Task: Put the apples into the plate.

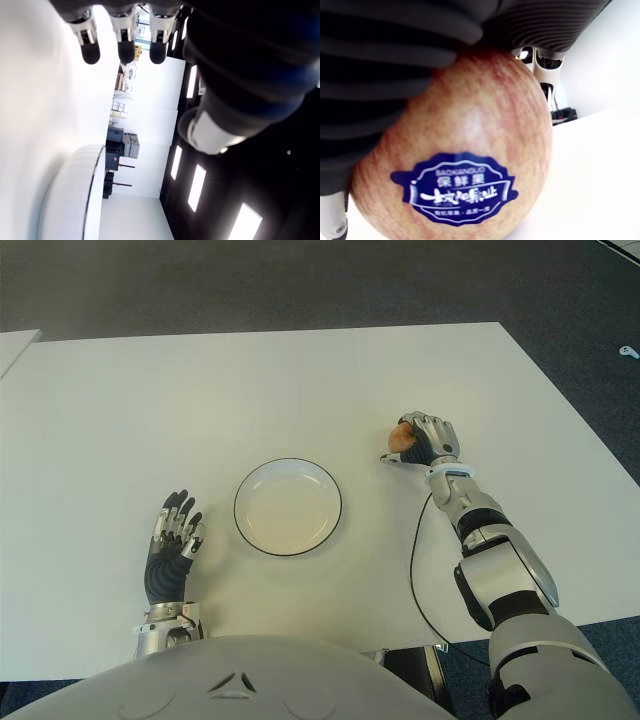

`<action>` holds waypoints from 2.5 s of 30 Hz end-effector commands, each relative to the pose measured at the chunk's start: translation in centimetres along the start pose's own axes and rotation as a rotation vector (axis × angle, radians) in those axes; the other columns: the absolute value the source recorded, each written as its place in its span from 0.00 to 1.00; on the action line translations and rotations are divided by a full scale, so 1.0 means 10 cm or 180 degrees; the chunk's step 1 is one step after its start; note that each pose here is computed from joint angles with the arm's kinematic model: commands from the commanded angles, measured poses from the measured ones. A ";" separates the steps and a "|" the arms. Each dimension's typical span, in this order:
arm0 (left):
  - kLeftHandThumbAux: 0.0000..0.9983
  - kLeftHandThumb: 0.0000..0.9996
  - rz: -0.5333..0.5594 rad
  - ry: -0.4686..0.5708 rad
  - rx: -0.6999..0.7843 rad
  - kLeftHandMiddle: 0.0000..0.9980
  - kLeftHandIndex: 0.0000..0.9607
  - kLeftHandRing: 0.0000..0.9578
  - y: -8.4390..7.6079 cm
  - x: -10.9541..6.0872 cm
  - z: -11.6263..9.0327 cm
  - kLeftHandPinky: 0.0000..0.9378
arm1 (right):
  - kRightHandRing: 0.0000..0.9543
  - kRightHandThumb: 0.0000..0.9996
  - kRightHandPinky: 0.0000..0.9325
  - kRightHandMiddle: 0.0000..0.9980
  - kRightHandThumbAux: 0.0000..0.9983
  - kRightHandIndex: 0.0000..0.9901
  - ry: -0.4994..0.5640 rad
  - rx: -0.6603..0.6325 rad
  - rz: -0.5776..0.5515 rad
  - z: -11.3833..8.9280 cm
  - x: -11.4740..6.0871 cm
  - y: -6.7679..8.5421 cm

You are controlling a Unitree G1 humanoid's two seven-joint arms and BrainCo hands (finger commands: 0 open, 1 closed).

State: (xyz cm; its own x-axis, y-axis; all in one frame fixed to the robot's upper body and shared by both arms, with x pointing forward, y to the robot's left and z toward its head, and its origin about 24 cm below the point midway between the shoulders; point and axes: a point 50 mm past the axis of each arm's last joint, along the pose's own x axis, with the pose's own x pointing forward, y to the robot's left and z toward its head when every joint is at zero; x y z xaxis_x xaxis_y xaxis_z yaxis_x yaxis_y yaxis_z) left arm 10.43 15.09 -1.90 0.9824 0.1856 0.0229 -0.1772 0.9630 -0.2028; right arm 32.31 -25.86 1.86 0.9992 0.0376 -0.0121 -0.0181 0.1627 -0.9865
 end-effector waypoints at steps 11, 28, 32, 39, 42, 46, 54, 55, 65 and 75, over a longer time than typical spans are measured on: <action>0.77 0.17 0.0128 0.0135 -0.0049 0.00 0.00 0.00 -0.02 -0.07 -0.04 0.00 | 0.88 0.85 0.88 0.54 0.68 0.40 0.0056 -0.0038 0.0376 -0.05 -0.07 0.12; 0.82 0.13 0.0106 0.0100 -0.0125 0.00 0.00 0.00 -0.03 -0.08 -0.04 0.00 | 0.88 0.85 0.88 0.54 0.68 0.40 0.0061 -0.0024 0.0407 -0.06 -0.07 0.11; 0.82 0.13 0.0120 0.0088 -0.0055 0.00 0.00 0.00 -0.02 -0.07 -0.03 0.00 | 0.88 0.85 0.88 0.54 0.68 0.40 0.0070 -0.0039 0.0418 -0.06 -0.06 0.11; 0.80 0.14 0.0091 0.0077 -0.0057 0.00 0.00 0.00 -0.03 -0.07 -0.03 0.00 | 0.88 0.85 0.87 0.54 0.68 0.40 0.0090 0.0006 0.0414 -0.06 -0.06 0.11; 0.80 0.14 0.0090 0.0100 -0.0042 0.00 0.00 0.00 -0.03 -0.08 -0.03 0.00 | 0.88 0.85 0.87 0.54 0.68 0.40 0.0073 0.0004 0.0414 -0.06 -0.06 0.11; 0.80 0.14 0.0091 0.0108 0.0011 0.00 0.00 0.00 -0.03 -0.08 -0.03 0.00 | 0.88 0.85 0.88 0.54 0.68 0.40 0.0060 -0.0006 0.0411 -0.06 -0.06 0.10; 0.80 0.13 0.0078 0.0116 0.0016 0.00 0.00 0.00 -0.04 -0.07 -0.04 0.00 | 0.88 0.85 0.87 0.54 0.68 0.40 0.0058 -0.0003 0.0368 -0.06 -0.05 0.08; 0.80 0.13 0.0078 0.0119 0.0006 0.00 0.00 0.00 -0.04 -0.07 -0.04 0.00 | 0.88 0.85 0.87 0.54 0.68 0.40 0.0059 -0.0001 0.0365 -0.06 -0.04 0.07; 0.81 0.13 0.0055 0.0074 -0.0004 0.00 0.00 0.00 -0.03 -0.07 -0.08 0.00 | 0.88 0.85 0.86 0.54 0.68 0.40 -0.0132 0.0216 0.0054 0.03 0.10 -0.19; 0.81 0.13 0.0080 0.0090 -0.0059 0.00 0.00 0.00 -0.02 -0.09 -0.10 0.00 | 0.90 0.86 0.89 0.54 0.68 0.40 -0.0379 0.0313 -0.0295 0.16 0.15 -0.38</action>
State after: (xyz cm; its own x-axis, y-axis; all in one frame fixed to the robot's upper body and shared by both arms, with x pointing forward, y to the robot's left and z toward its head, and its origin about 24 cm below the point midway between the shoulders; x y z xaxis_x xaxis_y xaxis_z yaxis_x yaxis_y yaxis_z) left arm 10.07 14.95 -1.87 0.9783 0.1987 0.0588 -0.1839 0.9633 -0.1955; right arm 33.77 -25.01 4.99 0.9915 0.1198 0.0502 0.0198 0.2425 -0.9700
